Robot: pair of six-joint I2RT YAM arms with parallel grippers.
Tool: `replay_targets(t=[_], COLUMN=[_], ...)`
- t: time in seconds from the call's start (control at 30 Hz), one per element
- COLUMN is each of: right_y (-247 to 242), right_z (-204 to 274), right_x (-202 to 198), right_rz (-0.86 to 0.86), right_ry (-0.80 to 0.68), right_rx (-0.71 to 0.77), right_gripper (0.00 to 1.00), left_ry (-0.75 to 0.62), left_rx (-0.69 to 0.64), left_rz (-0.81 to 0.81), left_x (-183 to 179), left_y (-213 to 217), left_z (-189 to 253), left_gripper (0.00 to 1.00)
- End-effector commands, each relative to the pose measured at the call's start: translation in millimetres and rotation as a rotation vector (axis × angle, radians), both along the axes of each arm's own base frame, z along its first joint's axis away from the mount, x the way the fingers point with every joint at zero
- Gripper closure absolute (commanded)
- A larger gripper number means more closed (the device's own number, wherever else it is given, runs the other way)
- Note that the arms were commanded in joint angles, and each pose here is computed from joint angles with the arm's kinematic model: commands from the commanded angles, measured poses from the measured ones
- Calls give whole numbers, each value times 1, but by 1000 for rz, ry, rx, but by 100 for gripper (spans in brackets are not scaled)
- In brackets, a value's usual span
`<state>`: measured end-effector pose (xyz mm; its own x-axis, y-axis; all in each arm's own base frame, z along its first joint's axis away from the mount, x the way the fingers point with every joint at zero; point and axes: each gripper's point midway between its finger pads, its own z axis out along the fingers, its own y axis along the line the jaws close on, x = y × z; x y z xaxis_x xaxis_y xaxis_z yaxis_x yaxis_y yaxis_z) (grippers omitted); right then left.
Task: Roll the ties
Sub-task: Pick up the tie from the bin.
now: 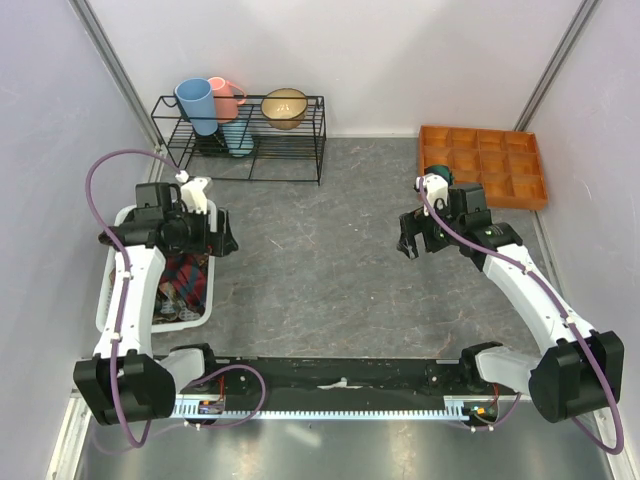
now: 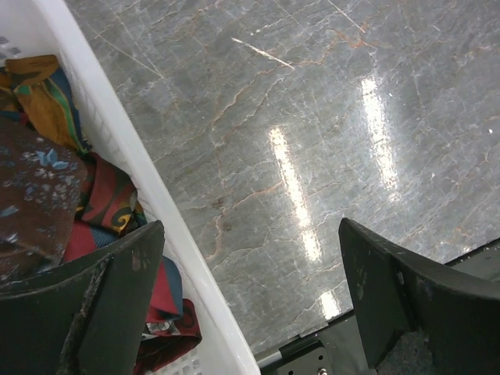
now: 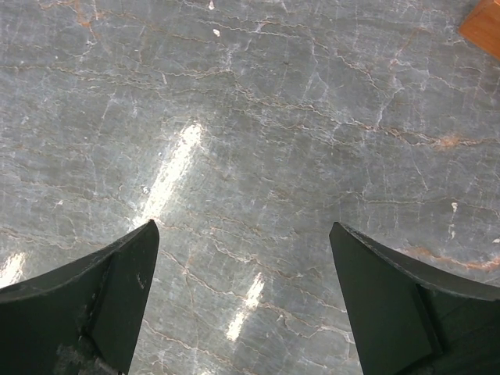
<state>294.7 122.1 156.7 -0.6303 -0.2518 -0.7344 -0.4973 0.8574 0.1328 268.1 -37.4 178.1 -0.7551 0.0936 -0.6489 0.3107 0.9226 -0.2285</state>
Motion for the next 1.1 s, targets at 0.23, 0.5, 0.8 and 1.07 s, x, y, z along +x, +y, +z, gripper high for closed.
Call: replay_targets(t=[0.23,0.5,0.8,1.07], right_y=[10,8,15,13], right_z=[22,18,4,6], right_x=[1,-6,0,6], right_rz=[22,27,43,58], right_ry=[-38,-45,52,130], right_rx=[71,69,82,29], right_gripper=[2,2,2,2], left_ry=[-137,-114,-143,-219], left_rx=[-7,-51,-148,-185], left_rz=[177,369,778,1046], left_x=[26,25,35,33], left_y=[72,122,149,173], left_z=[89,88,64,44], left_gripper=[1,4,2,5])
